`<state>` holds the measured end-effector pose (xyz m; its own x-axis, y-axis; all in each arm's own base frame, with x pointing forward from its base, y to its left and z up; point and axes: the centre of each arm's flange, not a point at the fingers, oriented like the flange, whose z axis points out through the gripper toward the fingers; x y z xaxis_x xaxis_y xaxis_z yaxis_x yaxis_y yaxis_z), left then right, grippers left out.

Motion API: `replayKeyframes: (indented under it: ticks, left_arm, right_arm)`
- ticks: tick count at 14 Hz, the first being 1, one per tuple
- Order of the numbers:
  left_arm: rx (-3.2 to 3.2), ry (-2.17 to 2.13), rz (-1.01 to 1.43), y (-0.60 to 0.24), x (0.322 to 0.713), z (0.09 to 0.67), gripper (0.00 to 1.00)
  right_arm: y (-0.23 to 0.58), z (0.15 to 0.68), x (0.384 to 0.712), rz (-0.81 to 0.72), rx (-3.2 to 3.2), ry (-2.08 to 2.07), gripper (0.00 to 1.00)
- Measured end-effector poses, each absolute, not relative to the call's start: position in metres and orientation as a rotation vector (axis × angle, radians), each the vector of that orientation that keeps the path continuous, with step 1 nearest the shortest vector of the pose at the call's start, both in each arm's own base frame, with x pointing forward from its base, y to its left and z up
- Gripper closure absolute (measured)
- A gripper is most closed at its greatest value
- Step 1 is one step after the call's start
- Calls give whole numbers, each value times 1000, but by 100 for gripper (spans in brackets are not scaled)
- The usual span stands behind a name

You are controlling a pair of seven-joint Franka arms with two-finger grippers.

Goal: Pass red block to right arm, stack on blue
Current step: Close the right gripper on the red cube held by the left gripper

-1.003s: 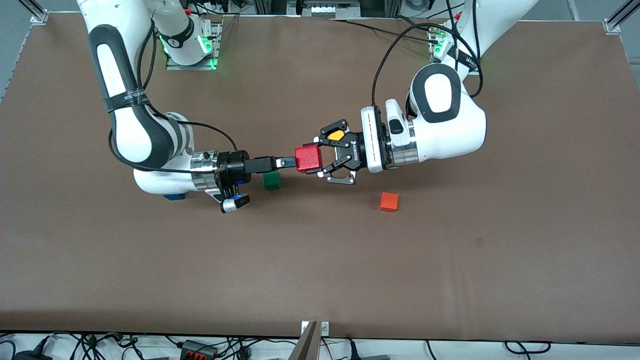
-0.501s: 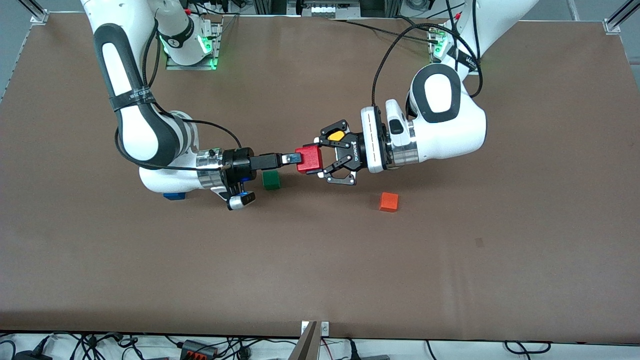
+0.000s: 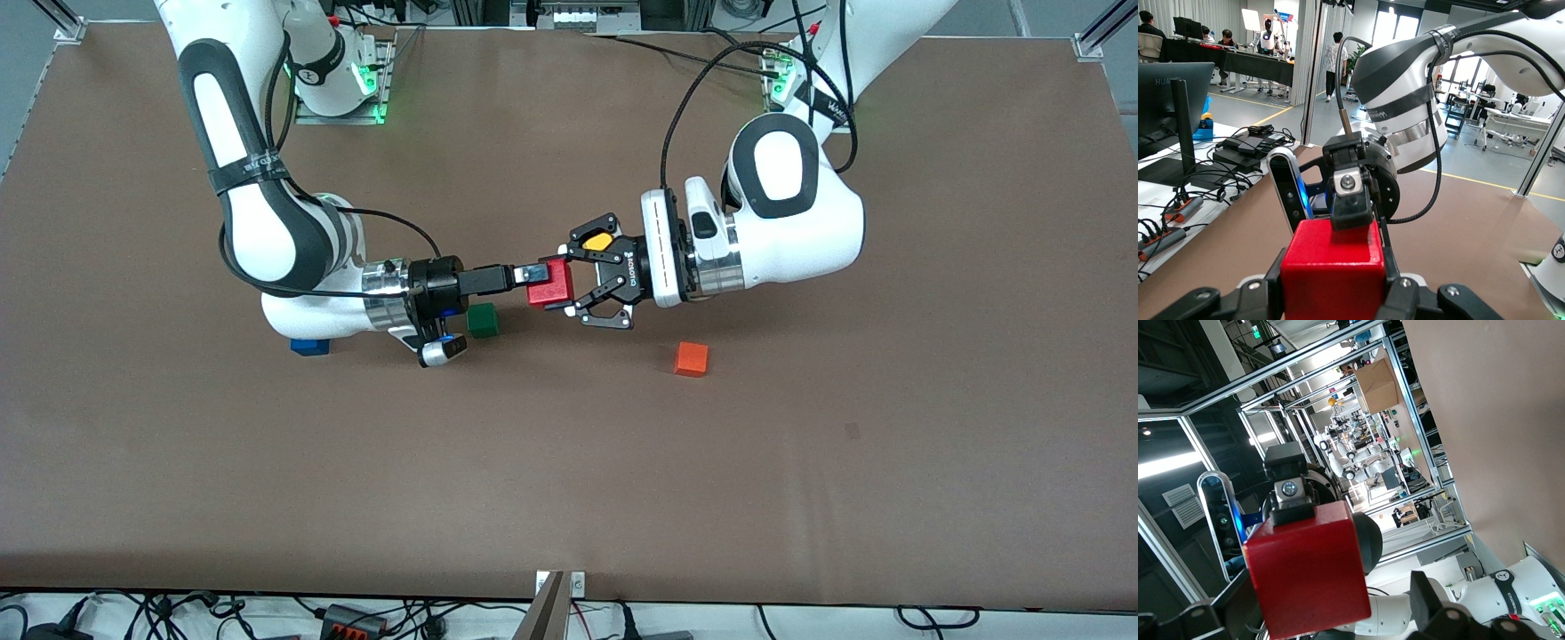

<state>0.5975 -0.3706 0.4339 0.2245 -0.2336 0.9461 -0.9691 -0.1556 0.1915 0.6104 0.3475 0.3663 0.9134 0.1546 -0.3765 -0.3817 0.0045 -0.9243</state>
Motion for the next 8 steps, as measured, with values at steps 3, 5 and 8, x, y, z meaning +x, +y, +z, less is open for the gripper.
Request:
replayKeyframes:
  ticks: [3,5,8]
  left_arm:
    - [1583,-1138,1005,-374,594,431,44]
    - [1586,-1133,999,-375,593,428,44]
    - [1589,-1129,995,-375,592,426,44]
  right_arm:
    - [348,366,612,420,-1484,204,9]
    - [348,366,613,416,-1474,212,13]
    - [348,367,613,405,-1473,203,19]
